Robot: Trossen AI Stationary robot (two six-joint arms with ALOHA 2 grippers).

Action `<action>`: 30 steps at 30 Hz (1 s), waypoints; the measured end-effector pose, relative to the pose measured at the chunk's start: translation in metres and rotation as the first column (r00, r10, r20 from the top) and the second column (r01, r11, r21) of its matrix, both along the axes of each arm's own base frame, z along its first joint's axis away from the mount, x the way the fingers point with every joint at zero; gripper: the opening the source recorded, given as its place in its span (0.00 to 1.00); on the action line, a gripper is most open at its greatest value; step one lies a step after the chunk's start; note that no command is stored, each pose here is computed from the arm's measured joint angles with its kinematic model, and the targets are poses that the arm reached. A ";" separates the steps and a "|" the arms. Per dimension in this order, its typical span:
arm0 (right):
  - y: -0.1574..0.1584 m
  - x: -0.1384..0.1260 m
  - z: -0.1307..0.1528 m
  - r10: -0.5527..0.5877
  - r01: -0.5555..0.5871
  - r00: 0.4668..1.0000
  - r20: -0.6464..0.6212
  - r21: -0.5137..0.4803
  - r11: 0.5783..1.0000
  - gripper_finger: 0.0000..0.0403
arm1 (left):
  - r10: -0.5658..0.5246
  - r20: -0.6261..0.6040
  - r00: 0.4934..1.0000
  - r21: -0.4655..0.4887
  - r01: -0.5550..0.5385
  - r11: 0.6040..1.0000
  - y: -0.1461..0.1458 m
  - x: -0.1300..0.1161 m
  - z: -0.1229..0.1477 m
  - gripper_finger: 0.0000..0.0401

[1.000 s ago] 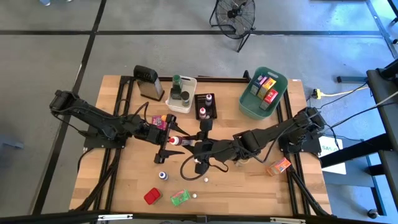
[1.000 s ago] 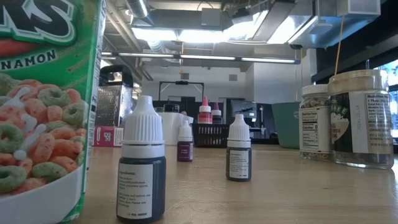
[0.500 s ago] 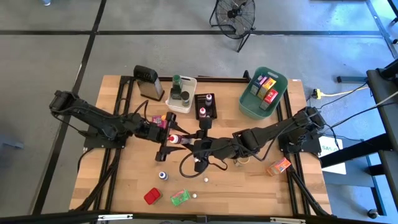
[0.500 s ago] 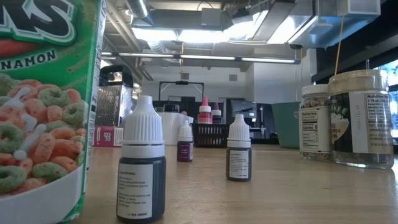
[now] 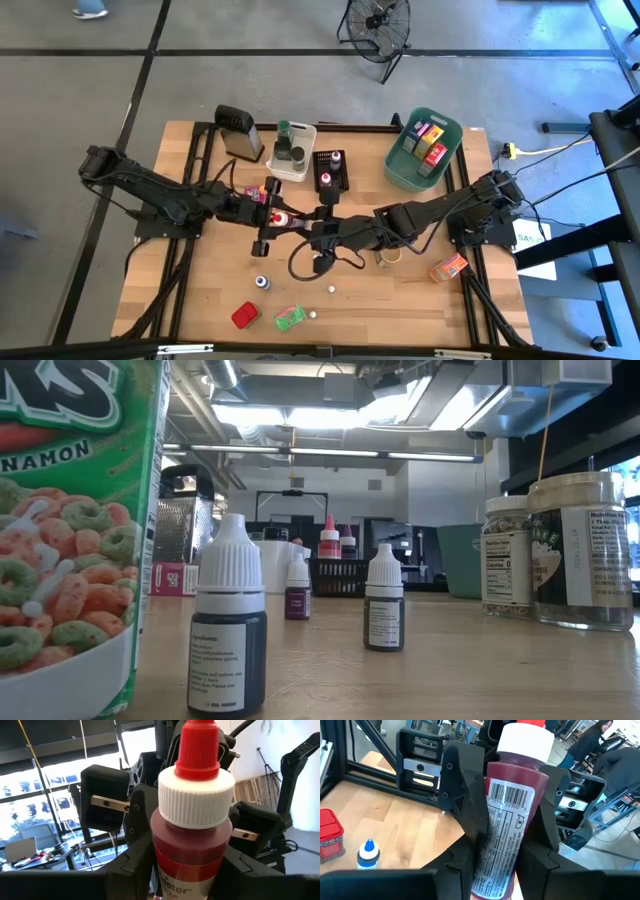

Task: Pick & Place Kitchen Items
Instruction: Put the large red food coloring bottle into the black bin

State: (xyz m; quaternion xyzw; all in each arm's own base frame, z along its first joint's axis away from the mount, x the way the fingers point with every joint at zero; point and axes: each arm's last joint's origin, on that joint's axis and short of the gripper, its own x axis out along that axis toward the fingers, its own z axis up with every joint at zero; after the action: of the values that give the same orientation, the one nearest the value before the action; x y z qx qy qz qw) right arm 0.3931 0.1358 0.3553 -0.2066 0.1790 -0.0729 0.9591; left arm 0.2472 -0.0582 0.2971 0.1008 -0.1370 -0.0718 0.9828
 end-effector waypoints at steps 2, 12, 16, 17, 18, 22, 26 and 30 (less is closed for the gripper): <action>0.000 0.000 0.000 0.000 0.000 1.000 0.000 0.000 1.000 0.29 | 0.001 0.000 1.000 0.003 -0.001 1.000 0.000 0.000 0.000 0.35; 0.004 -0.003 -0.005 -0.074 0.073 0.997 -0.024 -0.033 0.997 0.40 | 0.019 -0.017 1.000 0.001 -0.019 1.000 0.001 0.001 -0.002 0.32; 0.011 -0.006 -0.008 -0.081 0.080 0.996 -0.039 -0.031 0.996 0.51 | 0.029 -0.032 0.999 0.000 -0.029 1.000 0.001 0.002 -0.003 0.32; 0.011 -0.007 -0.009 -0.084 0.083 0.996 -0.043 -0.024 0.996 0.53 | 0.030 -0.037 0.999 0.002 -0.030 1.000 0.001 0.002 -0.003 0.32; 0.012 -0.008 -0.010 -0.087 0.086 0.995 -0.051 -0.018 0.996 0.55 | 0.033 -0.043 0.999 0.002 -0.033 0.999 0.001 0.002 -0.004 0.32; 0.014 -0.012 -0.016 -0.103 0.103 0.989 -0.108 -0.005 0.995 0.59 | 0.072 -0.101 0.992 0.011 -0.072 0.997 0.002 0.002 -0.009 0.32; 0.015 -0.022 -0.015 -0.199 0.198 0.973 -0.121 -0.022 0.980 0.60 | 0.109 -0.162 0.981 0.029 -0.105 0.994 0.003 -0.002 -0.012 0.32; 0.014 -0.032 -0.019 -0.359 0.346 0.925 -0.122 -0.113 0.931 0.59 | 0.113 -0.188 0.976 0.036 -0.108 0.993 0.003 -0.007 -0.011 0.28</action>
State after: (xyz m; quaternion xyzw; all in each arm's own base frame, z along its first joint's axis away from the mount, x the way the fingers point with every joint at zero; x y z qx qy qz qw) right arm 0.3611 0.1501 0.3359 -0.2186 0.2771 -0.2374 0.9050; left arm 0.2406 -0.0549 0.2861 0.1135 -0.0360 -0.0280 0.9925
